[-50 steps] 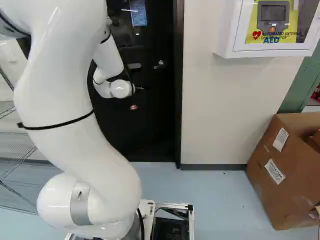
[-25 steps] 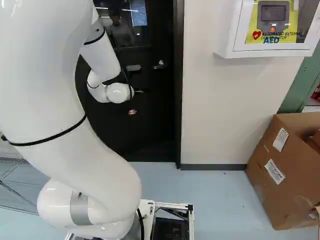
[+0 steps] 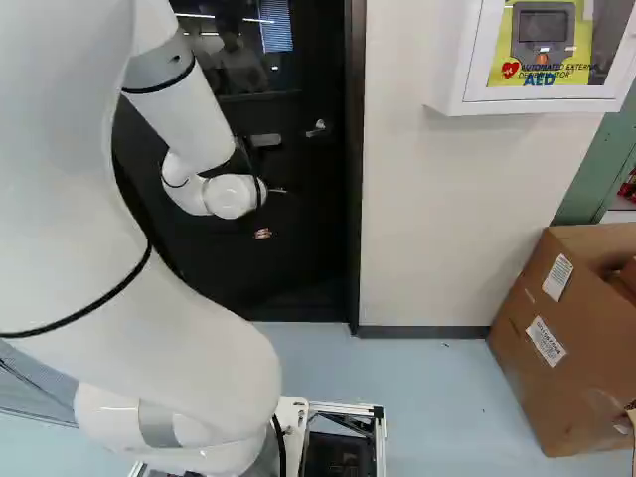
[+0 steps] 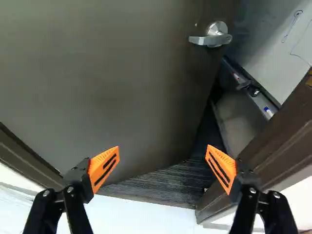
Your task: Open the door and move inside
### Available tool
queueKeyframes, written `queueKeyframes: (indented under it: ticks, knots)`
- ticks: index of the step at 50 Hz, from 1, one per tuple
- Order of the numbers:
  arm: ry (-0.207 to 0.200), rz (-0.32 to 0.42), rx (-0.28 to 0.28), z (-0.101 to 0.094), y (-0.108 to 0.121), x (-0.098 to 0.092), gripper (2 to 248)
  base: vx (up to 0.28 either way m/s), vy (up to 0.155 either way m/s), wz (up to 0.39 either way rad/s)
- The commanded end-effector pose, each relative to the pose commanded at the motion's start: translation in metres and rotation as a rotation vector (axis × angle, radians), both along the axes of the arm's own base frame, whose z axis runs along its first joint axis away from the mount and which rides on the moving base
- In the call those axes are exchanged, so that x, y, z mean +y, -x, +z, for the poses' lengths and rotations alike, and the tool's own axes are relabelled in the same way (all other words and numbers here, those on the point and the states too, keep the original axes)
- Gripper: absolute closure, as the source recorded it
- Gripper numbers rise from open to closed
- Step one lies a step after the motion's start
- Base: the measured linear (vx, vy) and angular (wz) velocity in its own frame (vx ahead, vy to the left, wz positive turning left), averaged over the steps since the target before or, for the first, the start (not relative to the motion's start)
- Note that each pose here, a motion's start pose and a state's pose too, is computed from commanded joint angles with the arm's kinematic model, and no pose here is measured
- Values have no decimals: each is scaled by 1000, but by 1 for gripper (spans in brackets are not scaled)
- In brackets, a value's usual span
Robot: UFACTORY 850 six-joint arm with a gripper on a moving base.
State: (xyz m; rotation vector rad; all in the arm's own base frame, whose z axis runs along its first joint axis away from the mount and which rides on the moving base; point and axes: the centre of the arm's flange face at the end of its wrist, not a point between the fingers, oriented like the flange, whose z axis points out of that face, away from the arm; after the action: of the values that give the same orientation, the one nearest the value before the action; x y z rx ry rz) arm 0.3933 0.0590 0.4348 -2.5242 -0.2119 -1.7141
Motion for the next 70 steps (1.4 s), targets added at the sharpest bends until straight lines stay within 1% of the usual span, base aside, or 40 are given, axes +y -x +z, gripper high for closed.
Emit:
queueKeyframes:
  ticks: [18,26,36,70]
  knots:
    - [-1,-30,-7,-3,36,-16,3,0,0,0]
    - [-1,-42,-12,-4,48,-22,3,0,0,0]
    - [-2,-45,-13,-4,51,-23,3,0,0,0]
    - [-2,-45,-13,-4,51,-23,3,1,1,0]
